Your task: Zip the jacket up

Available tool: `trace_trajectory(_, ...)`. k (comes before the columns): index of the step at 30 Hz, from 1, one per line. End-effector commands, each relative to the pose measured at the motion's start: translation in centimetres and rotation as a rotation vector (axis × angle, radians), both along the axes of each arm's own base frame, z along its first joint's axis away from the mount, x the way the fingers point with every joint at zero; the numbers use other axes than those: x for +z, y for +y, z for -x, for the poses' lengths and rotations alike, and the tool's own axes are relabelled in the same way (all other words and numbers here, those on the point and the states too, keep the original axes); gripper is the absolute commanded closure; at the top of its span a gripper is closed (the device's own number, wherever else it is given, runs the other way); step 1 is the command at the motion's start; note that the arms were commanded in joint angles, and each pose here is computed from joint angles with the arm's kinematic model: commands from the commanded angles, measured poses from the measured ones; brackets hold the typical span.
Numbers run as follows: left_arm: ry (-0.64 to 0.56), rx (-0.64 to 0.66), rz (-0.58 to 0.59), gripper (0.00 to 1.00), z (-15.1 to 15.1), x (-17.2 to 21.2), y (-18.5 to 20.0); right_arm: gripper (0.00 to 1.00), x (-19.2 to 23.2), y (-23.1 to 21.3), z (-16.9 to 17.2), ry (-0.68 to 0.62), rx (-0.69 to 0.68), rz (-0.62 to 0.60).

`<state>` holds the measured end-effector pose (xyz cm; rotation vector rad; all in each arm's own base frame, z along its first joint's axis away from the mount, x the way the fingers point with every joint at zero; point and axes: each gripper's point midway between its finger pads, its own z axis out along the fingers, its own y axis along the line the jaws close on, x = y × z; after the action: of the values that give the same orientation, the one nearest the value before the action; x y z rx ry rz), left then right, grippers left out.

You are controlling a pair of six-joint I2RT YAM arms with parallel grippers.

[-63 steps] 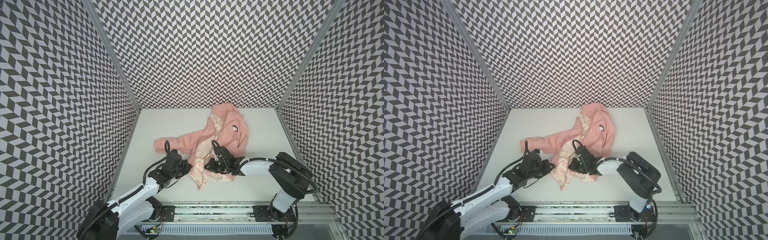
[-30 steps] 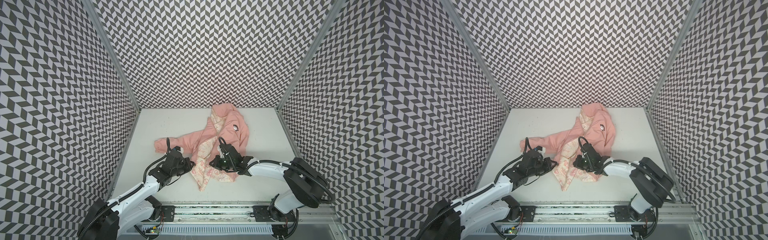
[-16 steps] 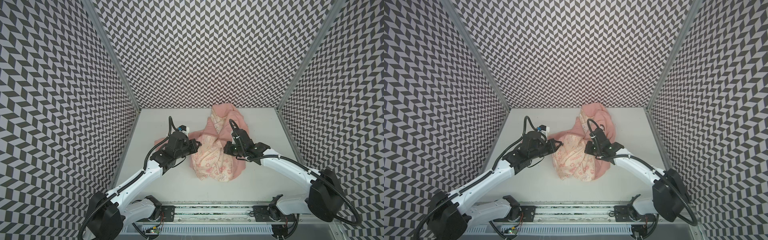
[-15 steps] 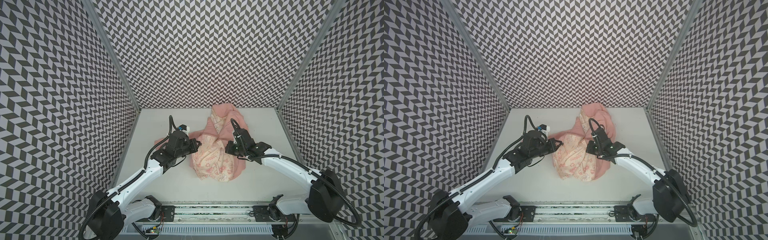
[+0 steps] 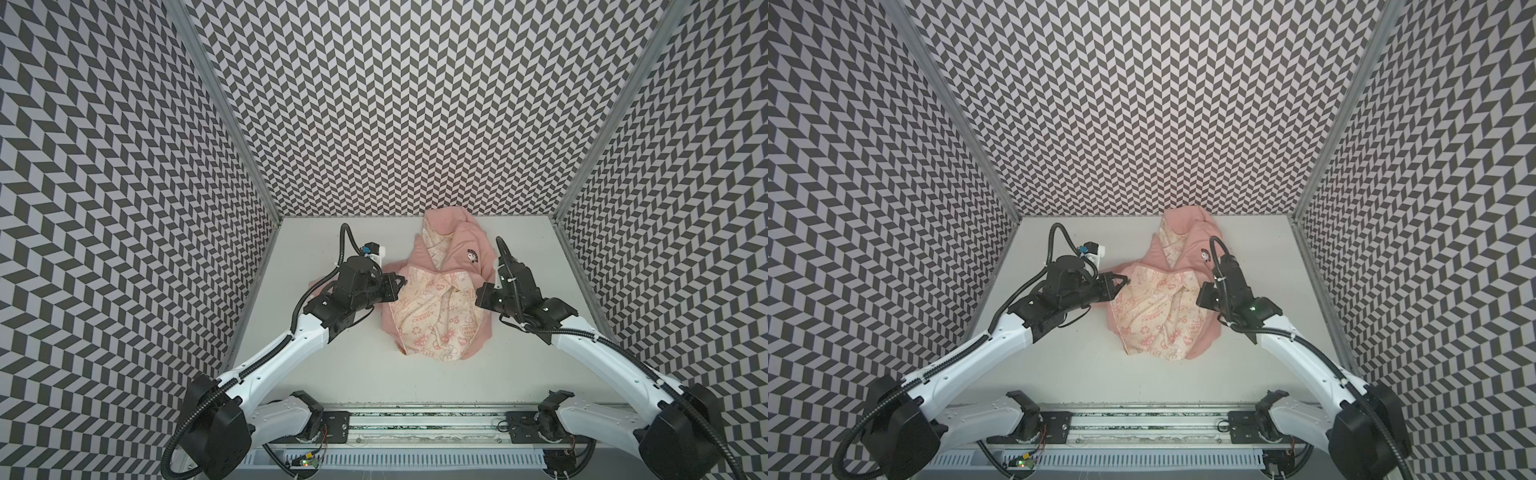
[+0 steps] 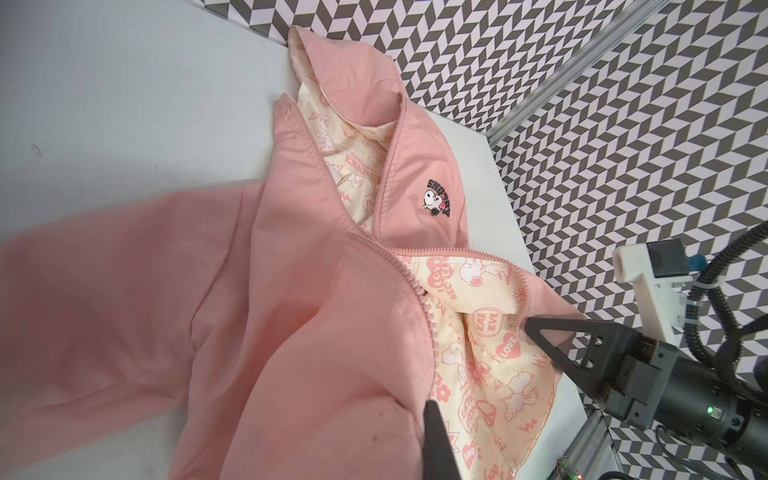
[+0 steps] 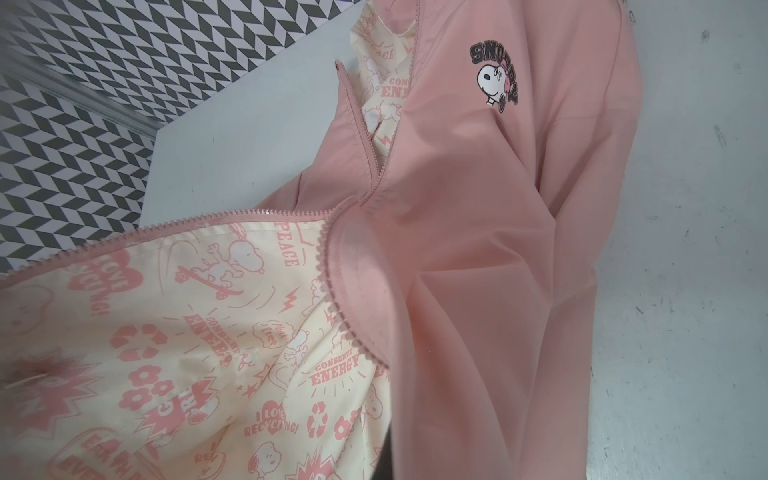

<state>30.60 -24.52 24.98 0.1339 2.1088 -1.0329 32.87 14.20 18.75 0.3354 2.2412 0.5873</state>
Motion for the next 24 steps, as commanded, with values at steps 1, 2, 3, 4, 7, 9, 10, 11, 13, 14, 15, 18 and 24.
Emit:
trace_trajectory(1, -0.048, -0.027, 0.056, 1.00, -0.5, 2.2, -0.4, 1.00, 2.2, 0.9, -0.1, -0.085, 0.060, -0.053)
trace_trajectory(2, -0.029, -0.033, 0.075, 1.00, -0.5, 2.1, -0.5, 1.00, 2.8, 1.5, 0.1, -0.104, 0.092, -0.083)
trace_trajectory(3, -0.006, -0.036, 0.097, 1.00, -0.6, 2.0, -0.6, 1.00, 3.6, 2.0, 0.3, -0.127, 0.114, -0.115)
trace_trajectory(4, 0.007, -0.051, 0.118, 1.00, -0.6, 1.9, -0.7, 1.00, 4.1, 2.5, 0.4, -0.143, 0.131, -0.150)
trace_trajectory(7, 0.002, -0.058, 0.189, 1.00, -0.9, 1.7, -0.8, 1.00, 6.0, 4.5, 0.8, -0.175, 0.204, -0.293)
trace_trajectory(9, -0.024, -0.045, 0.229, 1.00, -0.9, 1.5, -0.6, 1.00, 7.3, 5.9, 1.0, -0.181, 0.249, -0.390)
trace_trajectory(10, -0.036, -0.040, 0.249, 1.00, -0.9, 1.6, -0.6, 1.00, 7.8, 6.4, 1.0, -0.186, 0.260, -0.422)
trace_trajectory(11, -0.052, -0.041, 0.272, 1.00, -0.8, 1.6, -0.5, 1.00, 8.3, 7.0, 1.0, -0.197, 0.270, -0.449)
trace_trajectory(13, -0.086, -0.050, 0.314, 1.00, -0.5, 2.1, -0.5, 1.00, 9.5, 7.7, 1.0, -0.239, 0.285, -0.475)
trace_trajectory(14, -0.096, -0.060, 0.329, 1.00, -0.4, 2.4, -0.6, 1.00, 9.9, 8.0, 1.0, -0.254, 0.286, -0.481)
trace_trajectory(15, -0.106, -0.075, 0.341, 1.00, -0.2, 2.7, -0.7, 1.00, 10.5, 8.3, 1.0, -0.272, 0.290, -0.492)
trace_trajectory(18, -0.124, -0.137, 0.394, 1.00, 0.4, 3.9, -1.4, 1.00, 11.7, 9.4, 0.8, -0.306, 0.319, -0.543)
trace_trajectory(24, -0.167, -0.267, 0.545, 1.00, 1.7, 7.1, -2.6, 1.00, 13.8, 10.7, 0.8, -0.382, 0.362, -0.599)
